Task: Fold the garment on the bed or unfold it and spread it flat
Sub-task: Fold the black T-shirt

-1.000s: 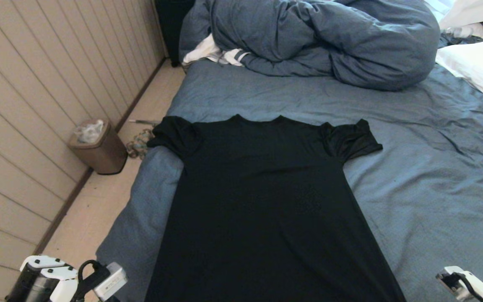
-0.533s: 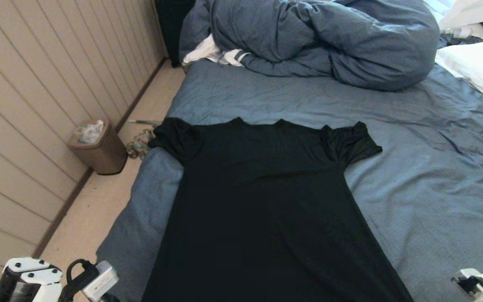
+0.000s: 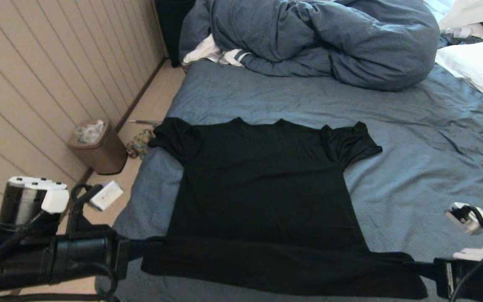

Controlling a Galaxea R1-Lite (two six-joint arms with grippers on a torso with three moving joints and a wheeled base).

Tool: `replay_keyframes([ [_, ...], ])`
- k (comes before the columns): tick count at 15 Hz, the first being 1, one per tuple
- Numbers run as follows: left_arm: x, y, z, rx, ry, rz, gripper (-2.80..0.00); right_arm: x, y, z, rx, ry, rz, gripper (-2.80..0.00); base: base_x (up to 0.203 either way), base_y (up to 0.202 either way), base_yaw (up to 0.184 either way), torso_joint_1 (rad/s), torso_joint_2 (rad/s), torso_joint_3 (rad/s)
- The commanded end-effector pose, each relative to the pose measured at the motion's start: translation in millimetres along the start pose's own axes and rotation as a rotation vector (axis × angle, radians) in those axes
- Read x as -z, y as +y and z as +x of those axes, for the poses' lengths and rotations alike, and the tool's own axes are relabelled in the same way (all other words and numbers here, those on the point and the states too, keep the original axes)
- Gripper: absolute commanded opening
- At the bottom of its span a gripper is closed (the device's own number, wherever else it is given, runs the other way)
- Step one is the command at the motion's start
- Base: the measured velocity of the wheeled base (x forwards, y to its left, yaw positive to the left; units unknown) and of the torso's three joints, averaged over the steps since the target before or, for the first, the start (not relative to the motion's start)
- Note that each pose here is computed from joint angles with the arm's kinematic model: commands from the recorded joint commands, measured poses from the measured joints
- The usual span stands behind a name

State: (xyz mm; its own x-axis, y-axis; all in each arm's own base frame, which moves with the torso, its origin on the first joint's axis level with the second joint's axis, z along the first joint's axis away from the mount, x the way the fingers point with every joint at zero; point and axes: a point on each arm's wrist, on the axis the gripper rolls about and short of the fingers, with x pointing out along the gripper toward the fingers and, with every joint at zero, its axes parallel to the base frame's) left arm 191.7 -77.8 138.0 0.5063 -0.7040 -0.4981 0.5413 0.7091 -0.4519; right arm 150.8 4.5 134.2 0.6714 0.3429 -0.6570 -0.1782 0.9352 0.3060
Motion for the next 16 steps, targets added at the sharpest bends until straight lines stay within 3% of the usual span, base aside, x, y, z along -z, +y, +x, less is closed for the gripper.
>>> replay_keyframes([
  [1, -26, 6.1, 3, -0.017, -0.047, -0.001, -2.8, -17, -8, 18, 0.009, 0.04, 0.03, -2.8, 0.0, 0.0, 0.0, 0.0, 0.0, 0.0],
  [5, -52, 30.5, 16, -0.065, -0.074, -0.054, -2.8, -48, -26, 49, 0.034, 0.059, 0.073, -2.8, 0.0, 0.0, 0.0, 0.0, 0.0, 0.0],
  [10, -58, 55.4, 37, -0.045, -0.04, -0.102, -2.8, -72, -41, 84, 0.036, 0.031, 0.063, -2.8, 0.0, 0.0, 0.0, 0.0, 0.0, 0.0],
  [16, -75, 80.7, 62, -0.058, -0.045, -0.121, -2.8, -105, -48, 106, 0.034, -0.017, 0.046, -2.8, 0.0, 0.0, 0.0, 0.0, 0.0, 0.0],
])
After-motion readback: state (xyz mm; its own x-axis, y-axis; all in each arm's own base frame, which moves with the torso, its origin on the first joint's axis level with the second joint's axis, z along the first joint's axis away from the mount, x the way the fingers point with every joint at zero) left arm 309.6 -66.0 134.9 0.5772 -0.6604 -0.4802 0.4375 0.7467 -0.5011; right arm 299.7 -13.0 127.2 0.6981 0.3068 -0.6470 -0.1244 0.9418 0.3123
